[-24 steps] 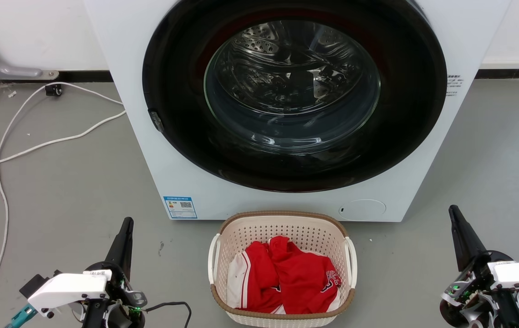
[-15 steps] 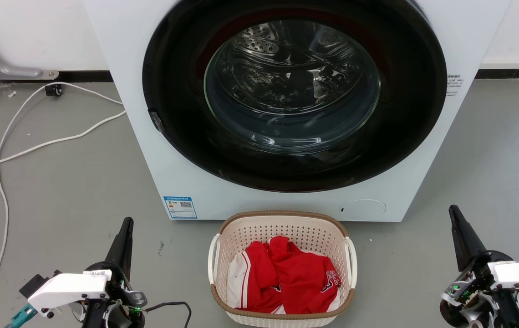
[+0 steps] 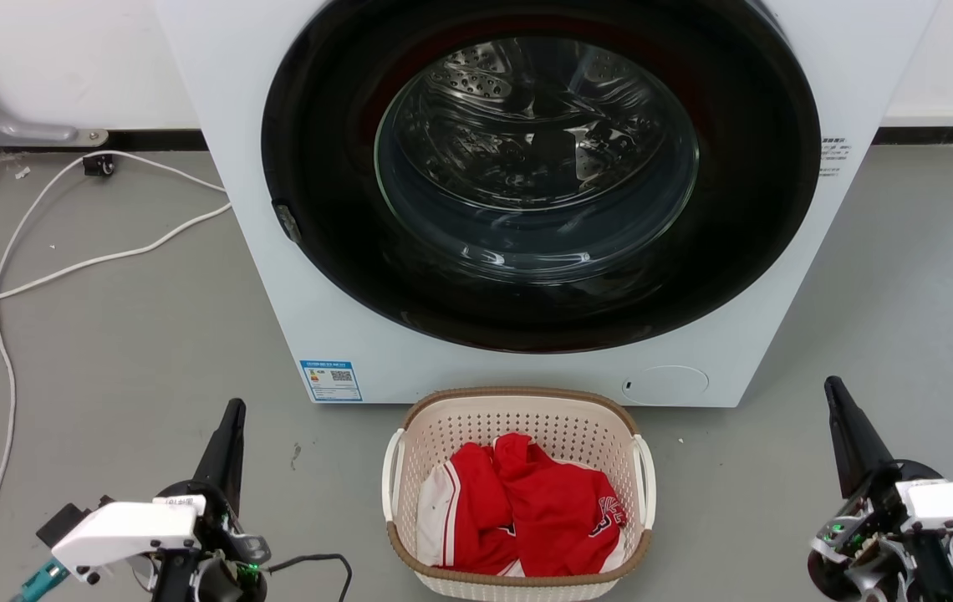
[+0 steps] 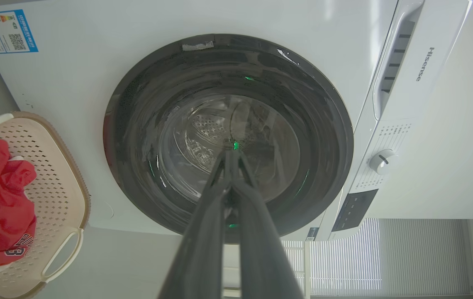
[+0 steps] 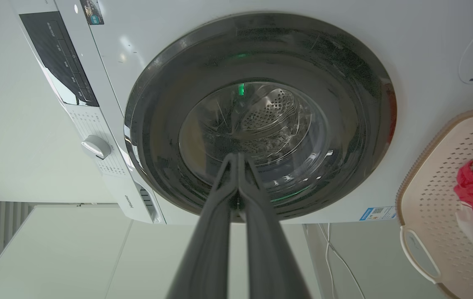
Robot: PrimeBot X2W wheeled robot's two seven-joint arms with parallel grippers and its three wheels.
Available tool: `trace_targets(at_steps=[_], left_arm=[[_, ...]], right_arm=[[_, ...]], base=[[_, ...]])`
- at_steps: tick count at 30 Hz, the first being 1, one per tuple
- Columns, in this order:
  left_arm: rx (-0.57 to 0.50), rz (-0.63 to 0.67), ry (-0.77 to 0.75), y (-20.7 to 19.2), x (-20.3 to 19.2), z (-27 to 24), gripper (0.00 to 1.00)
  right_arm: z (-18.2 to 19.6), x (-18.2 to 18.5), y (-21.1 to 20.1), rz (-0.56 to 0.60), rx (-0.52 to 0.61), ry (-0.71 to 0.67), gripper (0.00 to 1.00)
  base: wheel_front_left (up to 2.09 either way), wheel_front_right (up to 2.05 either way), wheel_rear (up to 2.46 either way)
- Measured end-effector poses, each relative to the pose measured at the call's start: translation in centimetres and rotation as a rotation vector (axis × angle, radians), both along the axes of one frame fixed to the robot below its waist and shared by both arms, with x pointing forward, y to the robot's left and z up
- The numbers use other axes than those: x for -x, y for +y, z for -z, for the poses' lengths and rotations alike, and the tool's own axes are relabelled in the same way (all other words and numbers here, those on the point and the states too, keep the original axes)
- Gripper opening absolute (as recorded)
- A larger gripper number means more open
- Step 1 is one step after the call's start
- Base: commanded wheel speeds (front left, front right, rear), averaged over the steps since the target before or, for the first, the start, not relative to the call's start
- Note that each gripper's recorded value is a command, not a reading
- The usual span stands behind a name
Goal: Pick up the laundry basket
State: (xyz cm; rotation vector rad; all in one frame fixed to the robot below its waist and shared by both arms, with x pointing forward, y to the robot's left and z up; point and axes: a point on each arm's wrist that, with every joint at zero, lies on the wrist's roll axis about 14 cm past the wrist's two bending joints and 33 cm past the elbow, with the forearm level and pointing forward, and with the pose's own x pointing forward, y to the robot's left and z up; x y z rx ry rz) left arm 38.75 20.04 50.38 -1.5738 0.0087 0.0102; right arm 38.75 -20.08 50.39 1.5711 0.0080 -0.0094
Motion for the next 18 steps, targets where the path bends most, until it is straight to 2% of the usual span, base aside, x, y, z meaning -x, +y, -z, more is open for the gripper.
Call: trace_targets(at_steps=[1, 5, 9, 18], left_arm=[[0.001, 0.001, 0.003, 0.0, 0.0, 0.1, 1.00], [0.011, -0.001, 0.062, -0.2, 0.9, 2.1, 1.00], [0.001, 0.004, 0.063, -0.7, 0.9, 2.1, 1.00], [-0.106, 0.011, 0.025, -1.5, 0.6, 0.8, 1.00]], right_arm=[[0.1, 0.0, 0.0, 0.000, -0.001, 0.002, 1.00], [2.0, 1.0, 0.0, 0.004, -0.006, 0.060, 1.00], [2.0, 1.1, 0.1, 0.013, -0.001, 0.057, 1.00], [1.7, 1.4, -0.1, 0.033, 0.102, 0.052, 1.00]], base=[[0.00, 0.00, 0.00], [0.00, 0.00, 0.00], [0.00, 0.00, 0.00], [0.00, 0.00, 0.00]])
